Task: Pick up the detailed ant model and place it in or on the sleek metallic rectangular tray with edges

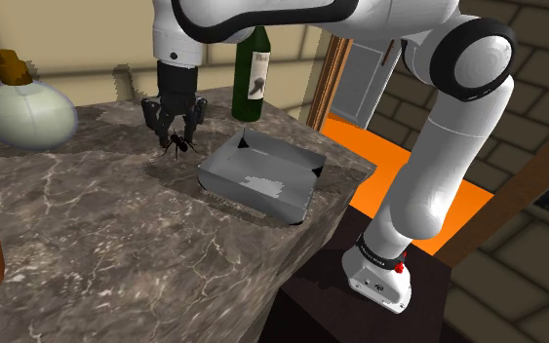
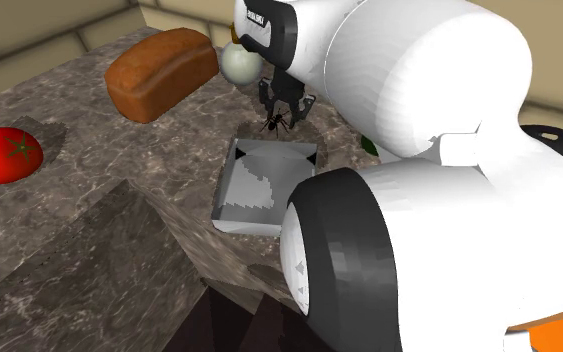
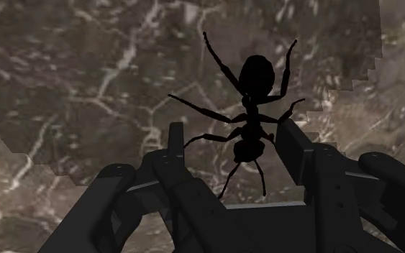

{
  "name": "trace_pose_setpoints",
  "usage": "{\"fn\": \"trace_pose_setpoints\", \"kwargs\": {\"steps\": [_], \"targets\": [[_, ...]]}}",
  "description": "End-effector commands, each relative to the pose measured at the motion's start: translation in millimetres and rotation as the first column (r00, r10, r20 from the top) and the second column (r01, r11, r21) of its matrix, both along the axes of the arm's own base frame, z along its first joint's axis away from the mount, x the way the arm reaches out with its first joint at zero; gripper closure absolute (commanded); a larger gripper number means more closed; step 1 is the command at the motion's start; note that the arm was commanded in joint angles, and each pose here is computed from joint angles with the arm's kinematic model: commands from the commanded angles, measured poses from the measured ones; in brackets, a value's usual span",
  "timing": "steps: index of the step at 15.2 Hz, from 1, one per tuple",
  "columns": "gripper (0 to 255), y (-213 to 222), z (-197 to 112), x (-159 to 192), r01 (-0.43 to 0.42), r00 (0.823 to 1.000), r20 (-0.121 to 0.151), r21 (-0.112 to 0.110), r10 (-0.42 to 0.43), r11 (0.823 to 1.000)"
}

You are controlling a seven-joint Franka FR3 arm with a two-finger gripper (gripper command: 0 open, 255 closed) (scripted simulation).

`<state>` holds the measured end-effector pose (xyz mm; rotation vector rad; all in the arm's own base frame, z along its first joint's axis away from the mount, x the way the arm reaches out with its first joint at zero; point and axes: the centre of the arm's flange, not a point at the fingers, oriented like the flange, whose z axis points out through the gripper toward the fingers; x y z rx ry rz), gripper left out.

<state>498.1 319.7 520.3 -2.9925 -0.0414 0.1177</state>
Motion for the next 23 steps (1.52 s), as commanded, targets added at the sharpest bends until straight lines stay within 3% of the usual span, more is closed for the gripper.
{"fn": "trace_pose_setpoints", "kwargs": {"steps": [1, 15, 16, 17, 18, 23], "targets": [[255, 0.5, -2.7, -0.6, -0.001, 1.0, -0.005, -0.002, 0.001, 1.0], [255, 1.8, 50.5, -0.1, -0.001, 1.0, -0.004, -0.001, 0.001, 1.0], [0, 1.8, 50.5, -0.1, -0.001, 1.0, -0.004, -0.001, 0.001, 1.0], [0, 8.7, 46.6, 5.1, 0.058, 0.99, -0.129, -0.038, -0.063, 0.998], [0, 11.7, 44.5, 7.5, 0.084, 0.978, -0.184, -0.058, -0.093, 0.995], [0, 14.7, 19.2, 0.8, 0.083, 0.978, -0.184, -0.058, -0.093, 0.995]]}}
